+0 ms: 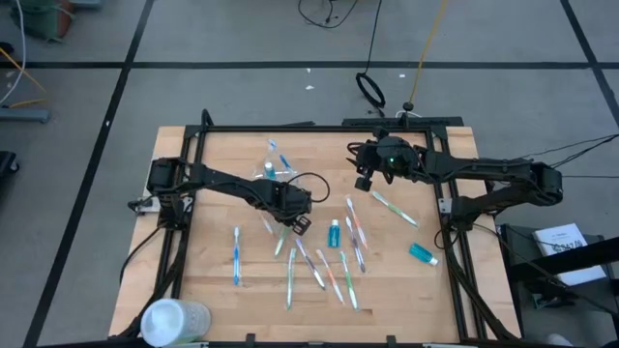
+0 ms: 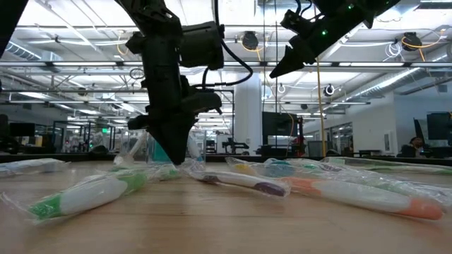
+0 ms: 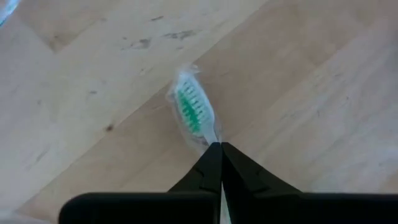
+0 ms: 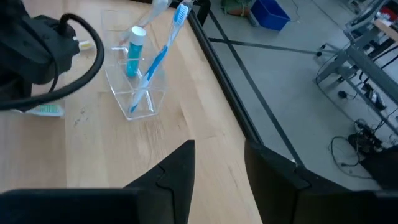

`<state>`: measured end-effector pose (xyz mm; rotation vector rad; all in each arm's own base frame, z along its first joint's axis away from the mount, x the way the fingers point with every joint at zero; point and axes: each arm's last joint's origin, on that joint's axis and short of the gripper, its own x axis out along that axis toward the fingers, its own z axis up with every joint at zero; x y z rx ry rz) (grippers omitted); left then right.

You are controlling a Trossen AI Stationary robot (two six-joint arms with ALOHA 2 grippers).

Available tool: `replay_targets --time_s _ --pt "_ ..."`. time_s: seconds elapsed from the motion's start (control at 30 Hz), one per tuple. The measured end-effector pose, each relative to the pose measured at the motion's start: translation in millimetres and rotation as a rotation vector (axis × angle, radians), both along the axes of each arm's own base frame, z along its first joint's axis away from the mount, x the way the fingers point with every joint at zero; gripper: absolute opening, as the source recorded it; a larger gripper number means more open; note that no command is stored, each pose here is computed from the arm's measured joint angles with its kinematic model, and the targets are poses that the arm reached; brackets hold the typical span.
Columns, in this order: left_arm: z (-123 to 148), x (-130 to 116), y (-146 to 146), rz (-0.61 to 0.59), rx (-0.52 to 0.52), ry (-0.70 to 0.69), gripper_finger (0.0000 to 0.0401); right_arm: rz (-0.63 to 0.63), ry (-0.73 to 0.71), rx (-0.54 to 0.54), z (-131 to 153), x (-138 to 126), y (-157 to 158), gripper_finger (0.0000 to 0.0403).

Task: Pick & Place toothbrushing station
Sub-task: Put the green toothbrush into the transparent organizer

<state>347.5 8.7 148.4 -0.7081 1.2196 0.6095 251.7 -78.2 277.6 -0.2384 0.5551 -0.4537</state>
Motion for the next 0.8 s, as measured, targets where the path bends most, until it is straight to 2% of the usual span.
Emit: replay_targets --time_s 0.23,0.4,0.67,0.8 --pt "20.4 -3.3 1.6 -0.041 0.045 -0.062 0.0006 -0.004 0.006 0.01 -1.0 -0.4 0.1 0.013" --pt "56.1 -12.5 5.5 -0.055 0.127 -0.166 0.0003 -0.005 0.021 0.015 -2.3 -1.1 0.3 0.013" --pt "129.7 -50.6 12.8 0.004 0.44 -0.329 0.0004 -0.029 0.024 0.06 -4.5 -2.4 0.8 0.013" --pt "154.6 -71.5 16.2 0.058 0.601 -0.354 0.0002 -0.053 0.012 0.101 -5.6 -2.9 0.9 0.013"
